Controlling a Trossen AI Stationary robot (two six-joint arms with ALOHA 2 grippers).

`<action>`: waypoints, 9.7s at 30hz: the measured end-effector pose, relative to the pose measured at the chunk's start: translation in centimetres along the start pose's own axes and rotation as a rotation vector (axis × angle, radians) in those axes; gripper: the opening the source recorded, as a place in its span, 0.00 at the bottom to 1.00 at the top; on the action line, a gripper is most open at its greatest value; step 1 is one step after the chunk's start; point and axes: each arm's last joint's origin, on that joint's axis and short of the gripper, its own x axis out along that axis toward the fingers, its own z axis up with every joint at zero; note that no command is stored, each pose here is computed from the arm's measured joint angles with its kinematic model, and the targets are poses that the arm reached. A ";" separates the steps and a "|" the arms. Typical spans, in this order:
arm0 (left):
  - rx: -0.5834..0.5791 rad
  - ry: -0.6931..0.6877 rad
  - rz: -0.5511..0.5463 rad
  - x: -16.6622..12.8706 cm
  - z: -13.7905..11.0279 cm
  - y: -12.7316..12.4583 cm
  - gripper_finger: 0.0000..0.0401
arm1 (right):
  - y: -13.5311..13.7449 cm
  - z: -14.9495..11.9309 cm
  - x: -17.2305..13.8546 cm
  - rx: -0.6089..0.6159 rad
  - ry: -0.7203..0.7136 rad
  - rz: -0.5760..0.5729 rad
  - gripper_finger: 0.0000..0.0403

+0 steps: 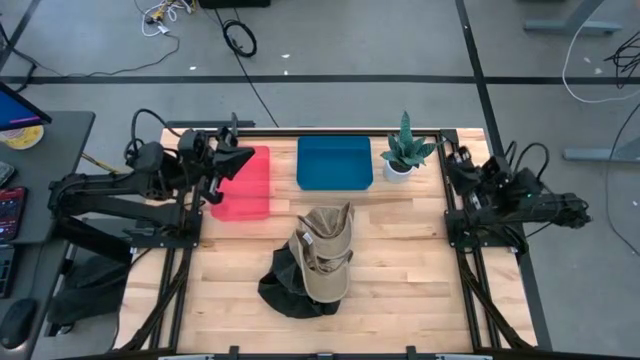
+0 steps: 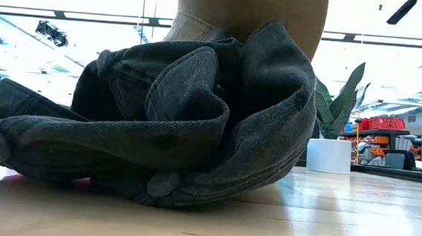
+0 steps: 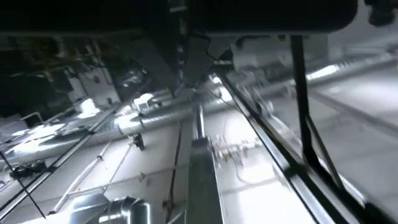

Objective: Pick & Place hat
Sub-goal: Put the top brown cap into the blue bin

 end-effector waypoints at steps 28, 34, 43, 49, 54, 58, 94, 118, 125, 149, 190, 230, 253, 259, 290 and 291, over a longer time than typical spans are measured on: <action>0.059 0.315 0.141 1.3 2.8 -0.2 0.05 | 0.7 3.1 14.0 0.087 0.521 -0.072 0.08; 0.096 0.334 0.130 1.8 4.3 -0.9 0.07 | 0.8 2.4 13.8 0.065 0.730 0.082 0.13; 0.131 0.271 0.096 1.8 6.3 -1.6 0.07 | 0.7 1.7 13.0 0.038 0.847 0.096 0.29; 0.025 0.273 0.088 1.8 6.3 -1.6 0.07 | 0.7 1.8 12.9 0.050 0.839 0.091 0.30; -0.059 0.282 0.064 1.8 6.2 -1.7 0.07 | 0.8 1.8 12.9 0.123 0.853 0.094 0.29; -0.064 0.283 0.065 1.8 6.2 -1.7 0.07 | 0.8 1.6 12.8 0.183 0.878 0.093 0.30; -0.138 0.840 0.284 1.8 -1.2 -0.5 0.60 | -1.3 -10.4 10.3 0.851 1.173 -0.825 0.79; -0.114 0.853 0.281 1.8 -1.3 -0.5 0.57 | -1.3 -21.6 7.2 1.121 1.046 -0.955 0.79; -0.112 0.851 0.285 1.8 -1.3 -0.5 0.57 | -1.5 -22.9 7.2 1.122 1.037 -0.962 0.59; -0.105 0.842 0.303 1.8 -1.3 -0.4 0.56 | -0.1 -16.9 9.5 1.033 0.886 -0.630 0.01; -0.226 0.363 0.356 4.5 1.9 -0.1 0.61 | 2.8 -5.0 16.8 -0.362 0.904 -0.335 0.01; -0.161 0.524 0.257 7.6 -1.8 3.8 0.51 | 2.6 -5.8 18.2 -0.346 0.840 -0.268 0.01; -0.105 0.610 0.232 7.2 -2.4 3.9 0.05 | 2.6 -5.8 18.3 -0.126 0.820 -0.289 0.26; -0.020 0.598 0.209 6.5 -1.3 3.6 0.05 | 2.2 -5.2 18.2 0.017 0.813 -0.288 0.52; 0.629 1.161 0.579 -0.9 -0.7 5.1 0.05 | 1.5 -7.7 18.6 0.191 0.855 -0.400 0.58; 0.648 1.178 0.576 -0.9 -0.8 5.2 0.05 | 1.5 -7.9 18.6 0.197 0.862 -0.406 0.58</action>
